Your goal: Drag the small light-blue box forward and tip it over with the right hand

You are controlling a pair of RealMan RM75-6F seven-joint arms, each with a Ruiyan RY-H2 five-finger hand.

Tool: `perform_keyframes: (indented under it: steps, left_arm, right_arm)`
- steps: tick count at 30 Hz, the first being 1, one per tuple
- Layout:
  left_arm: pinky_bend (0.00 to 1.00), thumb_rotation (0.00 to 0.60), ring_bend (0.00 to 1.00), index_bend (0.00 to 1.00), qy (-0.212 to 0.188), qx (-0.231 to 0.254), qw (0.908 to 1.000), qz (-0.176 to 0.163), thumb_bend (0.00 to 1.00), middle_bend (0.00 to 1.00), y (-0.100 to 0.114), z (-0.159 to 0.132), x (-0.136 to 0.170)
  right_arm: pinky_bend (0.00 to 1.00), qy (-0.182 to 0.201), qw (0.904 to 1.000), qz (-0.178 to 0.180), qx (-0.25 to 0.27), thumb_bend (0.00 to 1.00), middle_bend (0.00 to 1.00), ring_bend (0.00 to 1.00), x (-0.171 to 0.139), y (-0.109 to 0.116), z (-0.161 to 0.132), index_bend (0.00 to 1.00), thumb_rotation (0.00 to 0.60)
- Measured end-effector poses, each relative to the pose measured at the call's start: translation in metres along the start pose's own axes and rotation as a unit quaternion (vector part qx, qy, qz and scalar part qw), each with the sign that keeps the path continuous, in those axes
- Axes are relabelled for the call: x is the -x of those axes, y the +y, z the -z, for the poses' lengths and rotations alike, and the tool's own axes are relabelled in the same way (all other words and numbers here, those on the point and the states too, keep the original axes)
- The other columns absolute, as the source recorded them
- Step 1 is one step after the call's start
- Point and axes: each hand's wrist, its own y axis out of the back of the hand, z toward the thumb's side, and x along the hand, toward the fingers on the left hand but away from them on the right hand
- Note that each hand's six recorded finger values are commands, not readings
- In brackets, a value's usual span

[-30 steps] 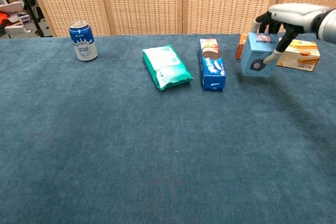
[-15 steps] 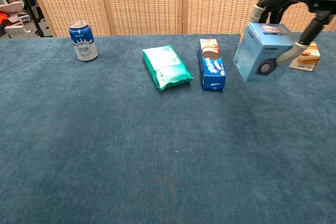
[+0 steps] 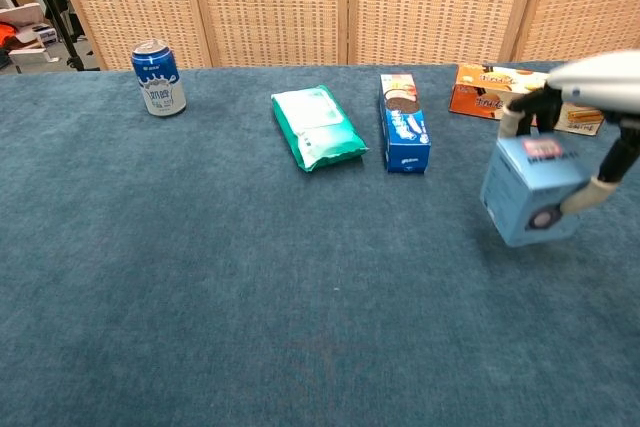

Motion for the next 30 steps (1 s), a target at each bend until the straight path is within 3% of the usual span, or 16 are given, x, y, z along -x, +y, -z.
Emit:
perform_keyframes:
  steps: [1,3,6,10,17,24,28,30]
  left_arm:
    - [0.0,0.6,0.0,0.0,0.0,0.0,1.0,0.0,0.02,0.0,0.0,0.0,0.0]
    - [0.0,0.6,0.0,0.0,-0.001,-0.001,1.0,0.001,0.02,0.0,-0.001,0.0,0.0]
    - [0.0,0.6,0.0,0.0,-0.001,-0.002,1.0,0.003,0.02,0.0,-0.002,-0.001,0.0]
    - [0.0,0.6,0.0,0.0,-0.002,-0.004,1.0,0.005,0.02,0.0,-0.003,-0.002,-0.001]
    - [0.0,0.6,0.0,0.0,-0.005,-0.004,1.0,0.006,0.02,0.0,-0.004,-0.004,0.0]
    - [0.0,0.6,0.0,0.0,-0.008,-0.005,0.9999,0.005,0.02,0.0,-0.004,-0.005,0.002]
    - [0.0,0.6,0.0,0.0,-0.01,-0.006,0.9999,0.005,0.02,0.0,-0.004,-0.006,0.002]
    - [0.0,0.6,0.0,0.0,-0.01,-0.005,0.9999,0.004,0.02,0.0,-0.004,-0.006,0.003]
  right_arm:
    - [0.31,-0.003,1.0,-0.003,0.001,0.36,0.33,0.35,-0.001,-0.006,0.001,0.36,0.6]
    - [0.28,-0.007,0.9999,-0.01,0.003,0.19,0.11,0.14,-0.003,-0.013,0.004,0.16,0.6]
    - [0.16,-0.008,0.9997,-0.023,0.008,0.01,0.0,0.0,-0.008,-0.018,0.005,0.01,0.6]
    - [0.09,-0.005,0.9996,-0.028,0.004,0.0,0.0,0.0,-0.017,-0.015,0.004,0.0,0.6]
    - [0.08,0.002,1.0,0.005,-0.007,0.0,0.0,0.0,-0.037,-0.003,0.006,0.0,0.6]
    - [0.08,-0.005,1.0,0.0,0.004,0.0,0.01,0.0,-0.036,-0.017,0.016,0.0,0.6]
    - [0.11,-0.005,1.0,0.001,0.004,0.0,0.12,0.03,-0.031,-0.028,0.019,0.03,0.6]
    - [0.17,-0.008,1.0,0.0,0.005,0.01,0.2,0.11,-0.028,-0.034,0.021,0.09,0.6]
